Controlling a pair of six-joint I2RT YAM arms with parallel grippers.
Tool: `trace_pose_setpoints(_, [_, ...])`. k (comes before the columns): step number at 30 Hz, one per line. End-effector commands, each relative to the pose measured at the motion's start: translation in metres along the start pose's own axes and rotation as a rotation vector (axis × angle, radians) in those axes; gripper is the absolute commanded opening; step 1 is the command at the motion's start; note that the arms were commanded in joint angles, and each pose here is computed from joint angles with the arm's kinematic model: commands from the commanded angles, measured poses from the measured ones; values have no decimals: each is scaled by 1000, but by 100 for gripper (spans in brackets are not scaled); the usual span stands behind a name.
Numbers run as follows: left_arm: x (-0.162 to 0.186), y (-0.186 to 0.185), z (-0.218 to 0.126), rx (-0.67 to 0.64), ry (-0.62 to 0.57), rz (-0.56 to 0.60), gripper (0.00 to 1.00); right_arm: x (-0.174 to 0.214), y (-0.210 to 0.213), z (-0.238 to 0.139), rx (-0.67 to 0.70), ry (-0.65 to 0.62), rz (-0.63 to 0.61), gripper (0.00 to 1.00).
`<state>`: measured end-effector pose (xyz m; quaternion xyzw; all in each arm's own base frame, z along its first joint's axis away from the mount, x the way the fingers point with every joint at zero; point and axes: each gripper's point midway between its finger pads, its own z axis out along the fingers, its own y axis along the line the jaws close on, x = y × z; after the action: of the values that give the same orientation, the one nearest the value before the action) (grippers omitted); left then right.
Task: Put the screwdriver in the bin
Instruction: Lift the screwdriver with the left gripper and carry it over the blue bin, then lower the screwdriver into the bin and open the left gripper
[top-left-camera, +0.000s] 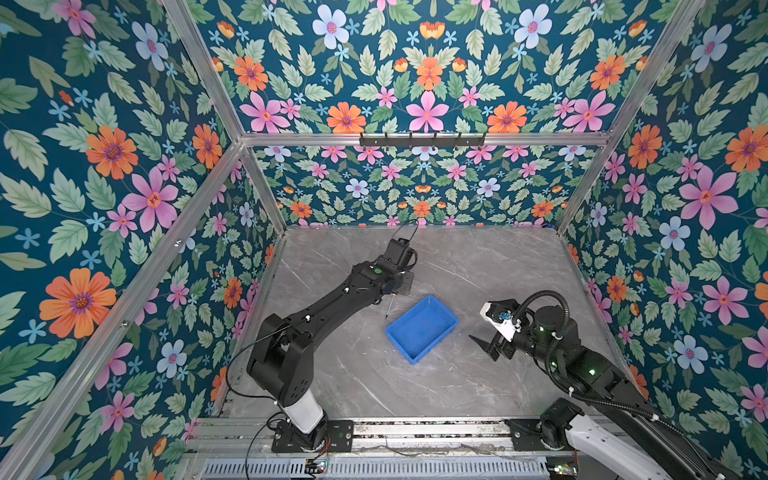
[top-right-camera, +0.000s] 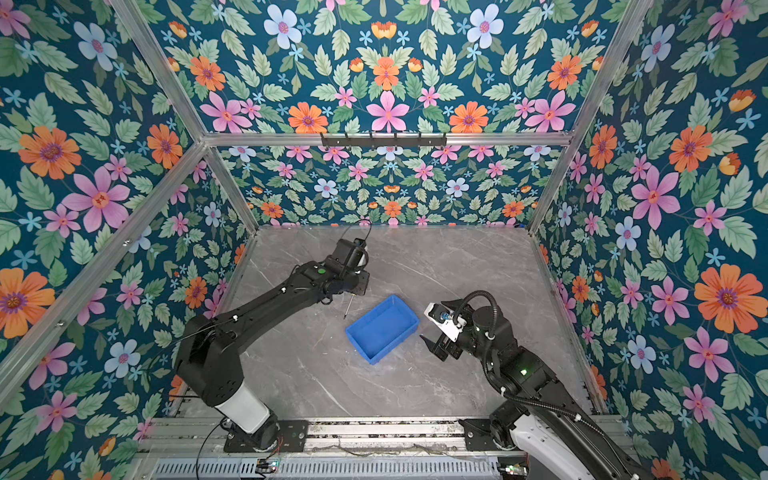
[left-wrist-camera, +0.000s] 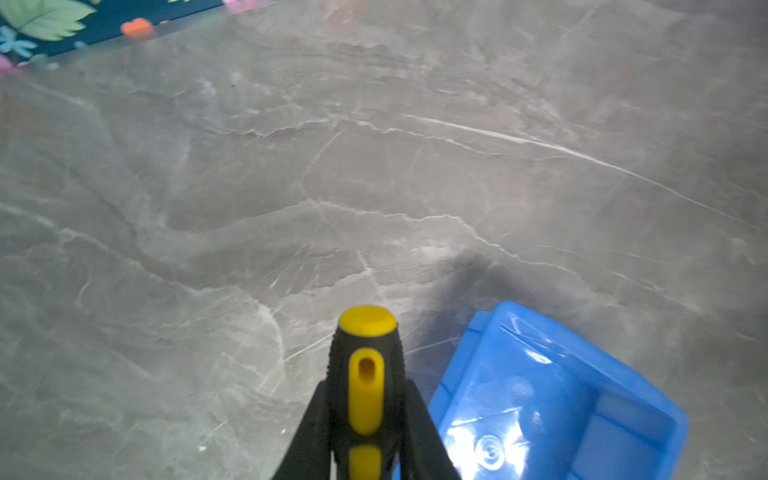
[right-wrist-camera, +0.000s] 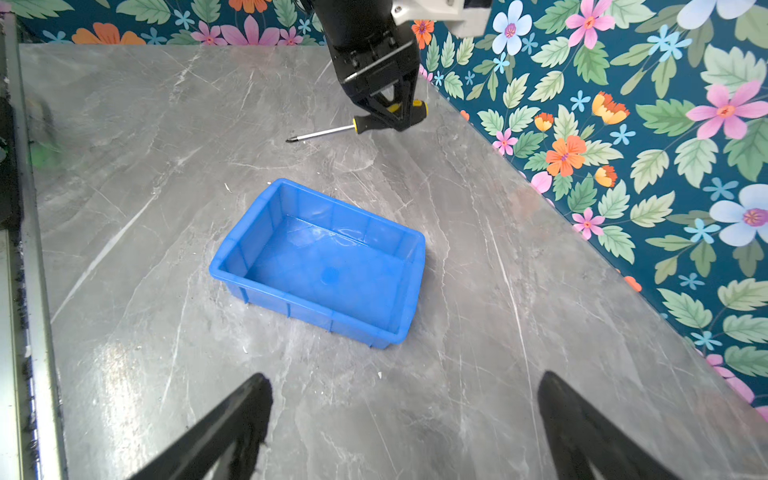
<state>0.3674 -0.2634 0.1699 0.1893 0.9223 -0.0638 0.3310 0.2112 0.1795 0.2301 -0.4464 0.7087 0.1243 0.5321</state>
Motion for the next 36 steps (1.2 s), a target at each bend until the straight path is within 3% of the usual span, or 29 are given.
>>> trace_pose_setpoints(1, [5, -26, 4, 58, 31, 78, 15, 10, 1, -6, 7, 43, -15, 99])
trace_pose_setpoints(8, [27, -72, 21, 129, 81, 194, 14, 17, 7, -10, -2, 42, 2, 99])
trace_pose_setpoints(14, [60, -86, 39, 188, 140, 284, 14, 20, 9, -10, -10, 52, 3, 99])
trace_pose_setpoints(27, [93, -95, 74, 210, 199, 289, 14, 26, 17, -6, -48, 51, 27, 99])
trace_pose_setpoints(36, [109, -93, 84, 201, 226, 292, 24, 25, 20, -7, -65, 46, 21, 99])
